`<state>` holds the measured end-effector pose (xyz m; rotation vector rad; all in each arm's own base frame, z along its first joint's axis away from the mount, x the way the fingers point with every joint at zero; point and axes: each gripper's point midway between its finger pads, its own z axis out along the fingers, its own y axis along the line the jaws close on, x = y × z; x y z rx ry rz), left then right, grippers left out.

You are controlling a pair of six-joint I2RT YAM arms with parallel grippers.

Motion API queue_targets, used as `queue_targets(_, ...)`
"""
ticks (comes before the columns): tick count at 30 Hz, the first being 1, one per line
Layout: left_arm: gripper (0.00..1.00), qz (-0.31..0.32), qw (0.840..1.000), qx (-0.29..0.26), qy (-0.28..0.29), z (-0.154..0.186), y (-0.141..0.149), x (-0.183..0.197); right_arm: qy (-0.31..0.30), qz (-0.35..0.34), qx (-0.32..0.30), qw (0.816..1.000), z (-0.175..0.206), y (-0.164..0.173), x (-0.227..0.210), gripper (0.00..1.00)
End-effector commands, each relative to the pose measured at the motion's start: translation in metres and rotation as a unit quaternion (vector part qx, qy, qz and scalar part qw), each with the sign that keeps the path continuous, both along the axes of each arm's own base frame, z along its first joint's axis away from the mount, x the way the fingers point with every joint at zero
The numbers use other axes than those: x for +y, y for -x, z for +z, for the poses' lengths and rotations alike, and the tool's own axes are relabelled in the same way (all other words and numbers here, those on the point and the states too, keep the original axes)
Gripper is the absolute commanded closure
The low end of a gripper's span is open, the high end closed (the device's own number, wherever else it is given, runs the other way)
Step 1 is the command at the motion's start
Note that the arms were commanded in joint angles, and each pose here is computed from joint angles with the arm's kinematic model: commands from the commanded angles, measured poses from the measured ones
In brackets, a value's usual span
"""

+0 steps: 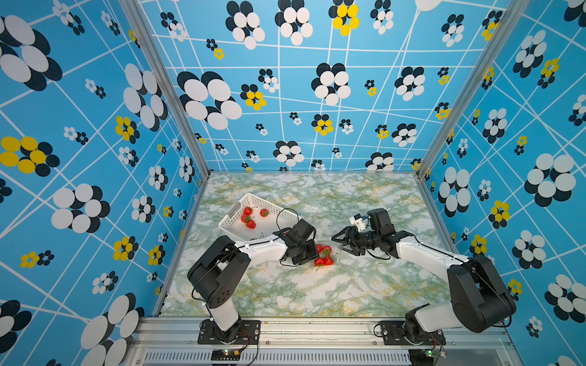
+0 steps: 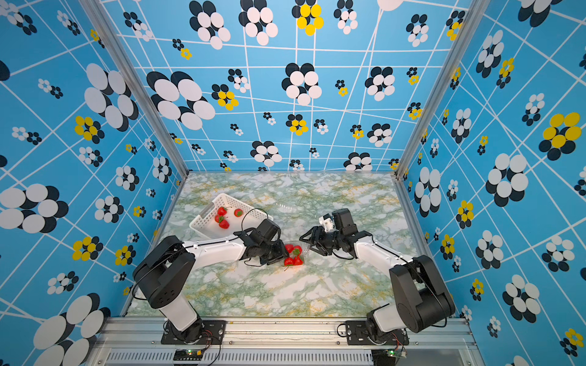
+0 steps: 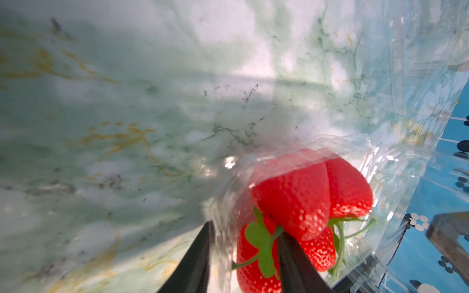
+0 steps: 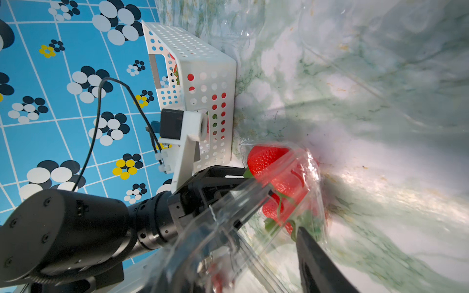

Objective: Pack strawberries into containers
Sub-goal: Close the packing box at the center of the board.

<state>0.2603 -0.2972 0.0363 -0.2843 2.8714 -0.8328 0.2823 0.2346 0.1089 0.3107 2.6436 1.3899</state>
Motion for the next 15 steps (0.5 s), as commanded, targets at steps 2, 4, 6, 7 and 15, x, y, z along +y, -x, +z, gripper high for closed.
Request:
queue_targets(2, 0.5, -0.01, 1.0, -0.006, 0.026, 0.009, -0.004, -0.011, 0.031, 0.016, 0.007, 0.999, -0.002, 0.008, -0.002, 0.39)
queue_targets(4, 0.49, -0.009, 1.0, -0.002, 0.023, 0.007, -0.003, -0.01, 0.041, 0.016, 0.011, 0.999, -0.005, 0.009, -0.004, 0.38)
queue_targets(6, 0.49, -0.008, 1.0, 0.001, 0.022, 0.004, -0.002, -0.01, 0.037, 0.017, 0.011, 0.999, -0.006, 0.01, -0.003, 0.38)
queue_targets(7, 0.49, -0.008, 1.0, 0.0, 0.023, 0.005, -0.002, -0.01, 0.037, 0.017, 0.012, 0.999, -0.006, 0.01, -0.003, 0.38)
queue_targets(15, 0.48, -0.007, 1.0, 0.0, 0.017, 0.005, -0.002, -0.008, 0.052, 0.017, 0.008, 0.998, 0.003, 0.016, -0.014, 0.37)
